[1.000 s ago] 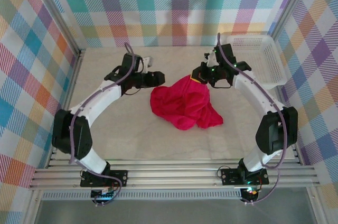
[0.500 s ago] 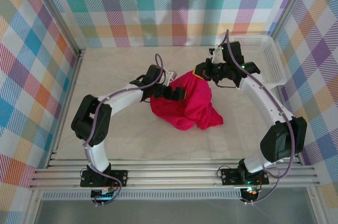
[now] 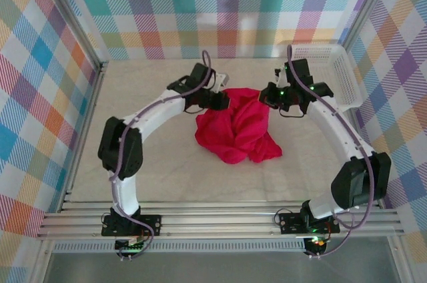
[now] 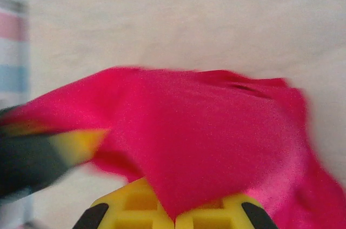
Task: Fold the inside-out t-shirt
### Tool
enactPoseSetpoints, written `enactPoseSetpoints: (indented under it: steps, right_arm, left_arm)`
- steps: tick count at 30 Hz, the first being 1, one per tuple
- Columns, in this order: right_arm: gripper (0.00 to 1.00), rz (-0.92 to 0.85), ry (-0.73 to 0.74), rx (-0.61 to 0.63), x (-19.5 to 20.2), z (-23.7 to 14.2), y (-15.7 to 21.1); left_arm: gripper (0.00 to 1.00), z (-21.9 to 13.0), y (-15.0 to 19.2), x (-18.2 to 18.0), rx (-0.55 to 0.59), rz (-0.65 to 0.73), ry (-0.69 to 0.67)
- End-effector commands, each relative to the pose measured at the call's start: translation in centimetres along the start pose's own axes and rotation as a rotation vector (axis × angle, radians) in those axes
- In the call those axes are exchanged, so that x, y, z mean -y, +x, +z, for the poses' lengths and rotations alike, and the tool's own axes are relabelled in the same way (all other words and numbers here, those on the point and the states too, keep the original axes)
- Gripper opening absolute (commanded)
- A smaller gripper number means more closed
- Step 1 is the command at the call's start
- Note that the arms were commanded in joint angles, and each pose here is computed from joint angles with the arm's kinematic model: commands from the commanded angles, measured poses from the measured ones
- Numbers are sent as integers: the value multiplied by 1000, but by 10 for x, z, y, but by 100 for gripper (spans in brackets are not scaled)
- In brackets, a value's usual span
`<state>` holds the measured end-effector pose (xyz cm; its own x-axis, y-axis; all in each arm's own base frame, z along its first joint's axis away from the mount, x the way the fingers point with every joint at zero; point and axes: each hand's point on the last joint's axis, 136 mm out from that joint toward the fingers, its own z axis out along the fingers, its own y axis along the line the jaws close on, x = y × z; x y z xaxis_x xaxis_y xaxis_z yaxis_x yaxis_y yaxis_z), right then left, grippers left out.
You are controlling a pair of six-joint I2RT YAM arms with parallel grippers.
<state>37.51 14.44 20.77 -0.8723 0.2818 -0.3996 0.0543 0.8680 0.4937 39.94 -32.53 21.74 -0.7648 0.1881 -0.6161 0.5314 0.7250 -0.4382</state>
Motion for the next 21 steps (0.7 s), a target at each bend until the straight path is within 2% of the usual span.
enactPoseSetpoints:
  steps: [1,4,5,8,11,14,16,19,21]
  right_arm:
    - [0,-44,283,25,57,7,-4]
    - [0,-37,215,46,41,1,-10]
    - [3,-33,175,47,33,-2,-10]
    - [29,-13,52,29,6,-10,2]
    - [35,-4,-39,30,-16,-16,26]
    - [30,6,-142,40,-37,-16,52]
    - [22,28,-233,36,-56,-6,70]
    - [19,36,-289,70,-79,21,86]
    - [17,62,-302,99,-88,43,83]
  left_arm:
    - [0,-88,-28,48,87,11,79]
    - [0,-100,-31,67,95,-20,168]
    - [0,-97,-30,71,87,-39,196]
    - [0,-80,-27,72,65,-111,251]
    - [0,-62,-26,66,46,-165,254]
    - [0,-50,-25,59,31,-199,234]
    - [0,-47,-27,57,25,-213,227]
    - [0,-49,-31,57,33,-225,217]
    - [0,-52,-35,60,43,-234,222]
